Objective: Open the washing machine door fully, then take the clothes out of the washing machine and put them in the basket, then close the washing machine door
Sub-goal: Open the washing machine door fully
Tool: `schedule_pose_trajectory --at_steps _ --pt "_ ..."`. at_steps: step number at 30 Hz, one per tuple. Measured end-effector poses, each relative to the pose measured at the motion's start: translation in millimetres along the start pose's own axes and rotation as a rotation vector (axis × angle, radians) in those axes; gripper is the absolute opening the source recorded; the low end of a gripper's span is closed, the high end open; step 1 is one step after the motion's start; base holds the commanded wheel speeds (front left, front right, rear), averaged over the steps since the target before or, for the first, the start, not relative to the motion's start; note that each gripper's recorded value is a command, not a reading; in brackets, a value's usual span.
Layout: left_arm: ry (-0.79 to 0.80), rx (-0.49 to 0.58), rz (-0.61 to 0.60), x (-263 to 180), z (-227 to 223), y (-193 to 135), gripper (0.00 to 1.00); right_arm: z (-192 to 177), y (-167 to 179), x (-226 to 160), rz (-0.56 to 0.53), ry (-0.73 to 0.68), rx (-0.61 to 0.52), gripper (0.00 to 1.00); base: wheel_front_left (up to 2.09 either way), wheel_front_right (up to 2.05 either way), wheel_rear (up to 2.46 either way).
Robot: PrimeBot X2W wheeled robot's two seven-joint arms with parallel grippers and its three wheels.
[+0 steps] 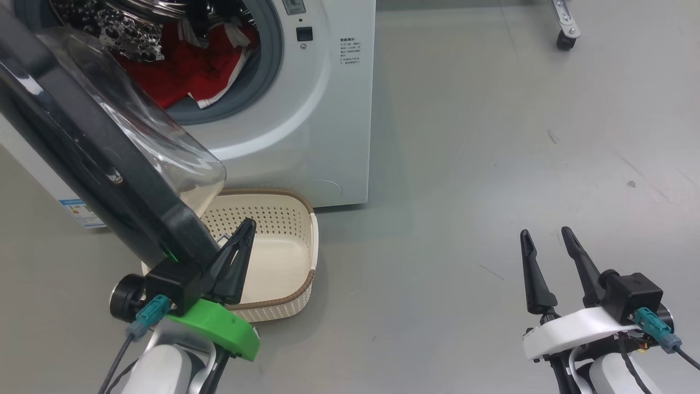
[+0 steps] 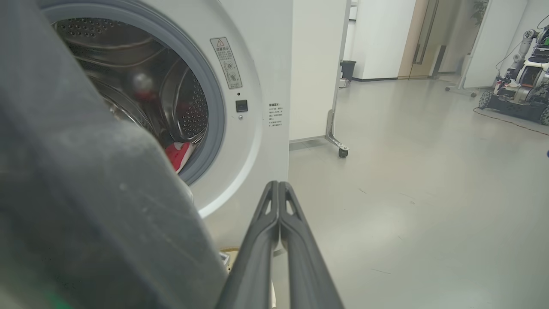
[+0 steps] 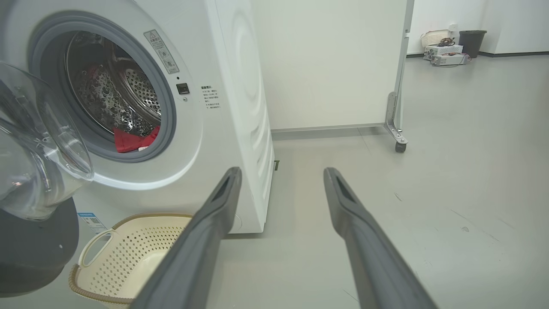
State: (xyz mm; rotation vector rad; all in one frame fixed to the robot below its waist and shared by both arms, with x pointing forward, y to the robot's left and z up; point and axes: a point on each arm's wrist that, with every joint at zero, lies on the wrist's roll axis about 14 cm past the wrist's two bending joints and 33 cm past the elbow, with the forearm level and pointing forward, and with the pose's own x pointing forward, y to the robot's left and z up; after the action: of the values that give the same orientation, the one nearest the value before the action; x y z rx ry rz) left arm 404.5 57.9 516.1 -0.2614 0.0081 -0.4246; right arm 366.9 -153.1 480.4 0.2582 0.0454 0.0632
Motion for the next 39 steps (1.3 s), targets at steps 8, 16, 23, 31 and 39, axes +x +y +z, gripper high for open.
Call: schedule_pose_trajectory --at_steps 8,16,23,31,39 --pt "0.014 -0.003 0.009 -1 -6 2 0.0 1 -1 1 -0.003 -0.006 0.006 1.0 0.0 0.0 0.0" --pt "0.01 -0.002 0.029 -6 -6 6 0.0 2 3 5 0.013 -0.009 0.006 1.0 0.0 0.0 0.0" --pt "0.0 -0.004 0.059 -14 -5 12 0.0 1 14 9 0.051 -0.005 0.0 1.0 0.0 0.0 0.0" --pt "-0.017 -0.002 0.108 -28 -1 23 0.0 -3 31 14 0.109 0.008 0.0 1.0 0.0 0.0 0.0" --pt "-0.03 0.005 0.177 -45 2 41 0.0 -10 50 17 0.17 0.029 0.0 1.0 0.0 0.0 0.0"
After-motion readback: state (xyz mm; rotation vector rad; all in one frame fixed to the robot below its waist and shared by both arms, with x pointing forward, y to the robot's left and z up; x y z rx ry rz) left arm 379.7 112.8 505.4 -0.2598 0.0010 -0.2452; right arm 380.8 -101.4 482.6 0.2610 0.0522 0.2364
